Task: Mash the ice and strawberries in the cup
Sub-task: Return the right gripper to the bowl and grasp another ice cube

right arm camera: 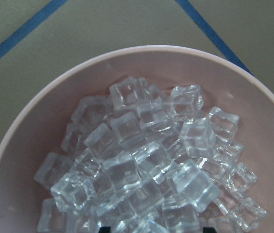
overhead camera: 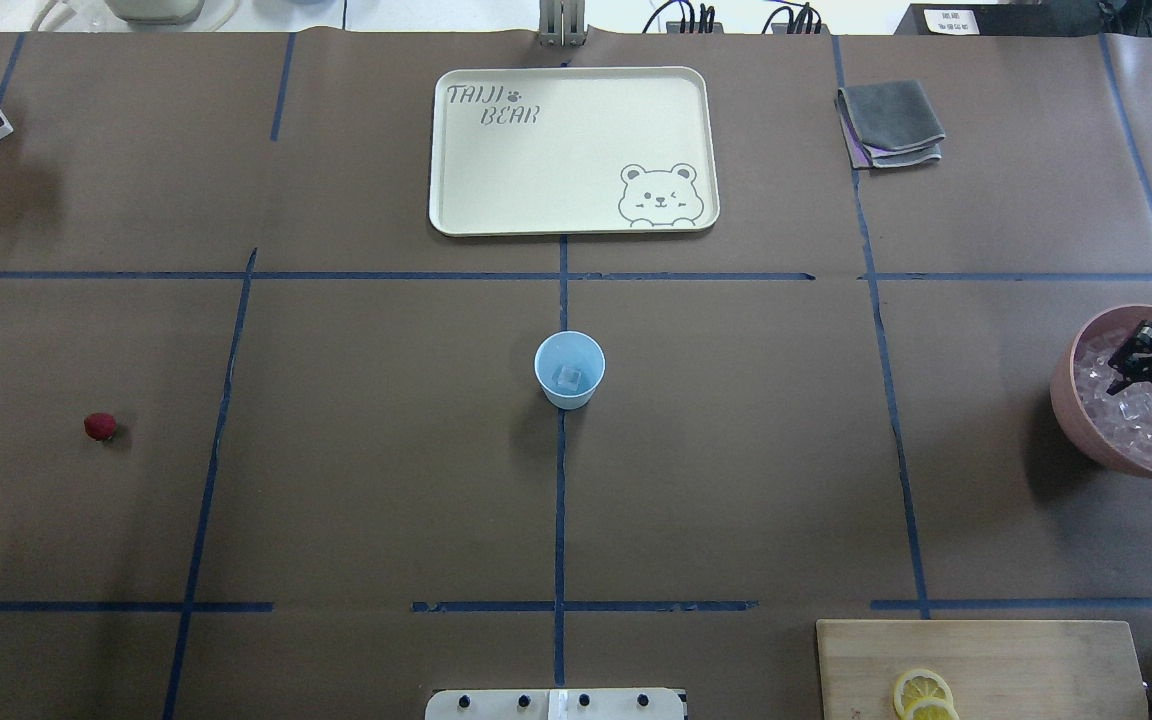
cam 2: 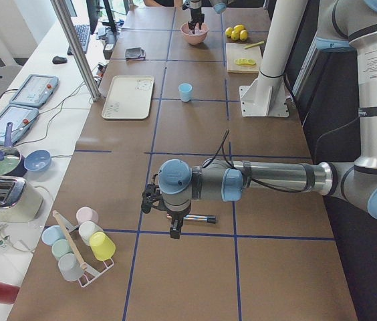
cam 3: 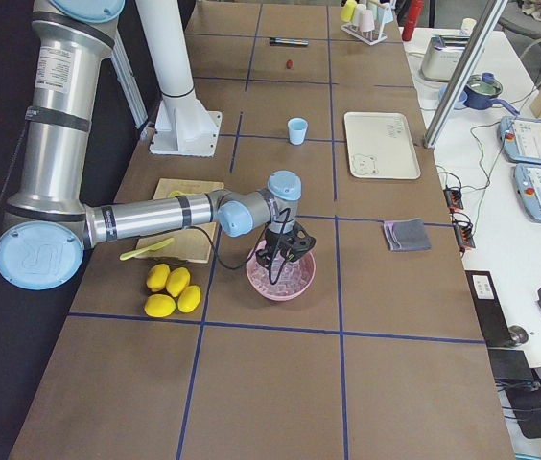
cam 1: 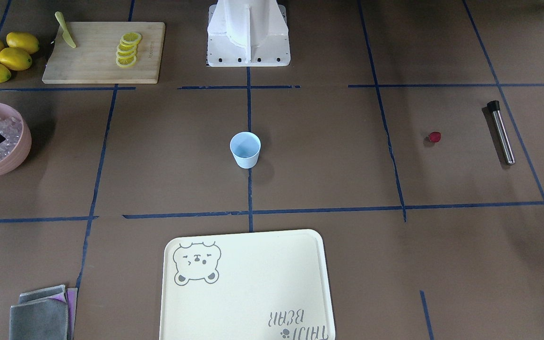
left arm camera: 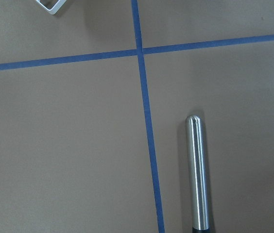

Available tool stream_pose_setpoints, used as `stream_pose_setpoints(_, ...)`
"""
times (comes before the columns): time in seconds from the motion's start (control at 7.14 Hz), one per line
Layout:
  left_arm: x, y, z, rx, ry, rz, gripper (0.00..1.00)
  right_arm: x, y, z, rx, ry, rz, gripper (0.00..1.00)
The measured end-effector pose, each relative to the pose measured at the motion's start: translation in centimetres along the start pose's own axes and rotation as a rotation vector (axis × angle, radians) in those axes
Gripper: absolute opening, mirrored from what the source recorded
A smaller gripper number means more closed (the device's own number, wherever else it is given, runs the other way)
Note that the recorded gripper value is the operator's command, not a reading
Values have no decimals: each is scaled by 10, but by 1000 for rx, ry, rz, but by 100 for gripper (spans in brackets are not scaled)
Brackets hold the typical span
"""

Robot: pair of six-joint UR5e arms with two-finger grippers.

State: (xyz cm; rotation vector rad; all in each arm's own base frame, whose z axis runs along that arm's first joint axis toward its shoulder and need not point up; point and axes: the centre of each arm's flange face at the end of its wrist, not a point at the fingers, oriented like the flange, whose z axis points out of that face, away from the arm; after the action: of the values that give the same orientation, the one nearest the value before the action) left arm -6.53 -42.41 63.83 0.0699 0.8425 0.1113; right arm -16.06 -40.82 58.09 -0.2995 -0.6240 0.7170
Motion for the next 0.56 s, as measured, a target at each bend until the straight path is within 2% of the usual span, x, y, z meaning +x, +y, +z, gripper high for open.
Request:
stream_pose_setpoints(0.14, 0, 0, 0, 0, 0, 0, 100, 0, 0, 1, -1, 1, -1, 62)
stream_pose_setpoints(0.42, 0, 0, -1, 1, 0, 1, 100, -1, 0, 2, -3, 2, -1, 45)
stream_pose_setpoints(0.56, 1, 0, -1, 2, 0, 1, 100, -1, 0, 2, -4, 2, 0, 24)
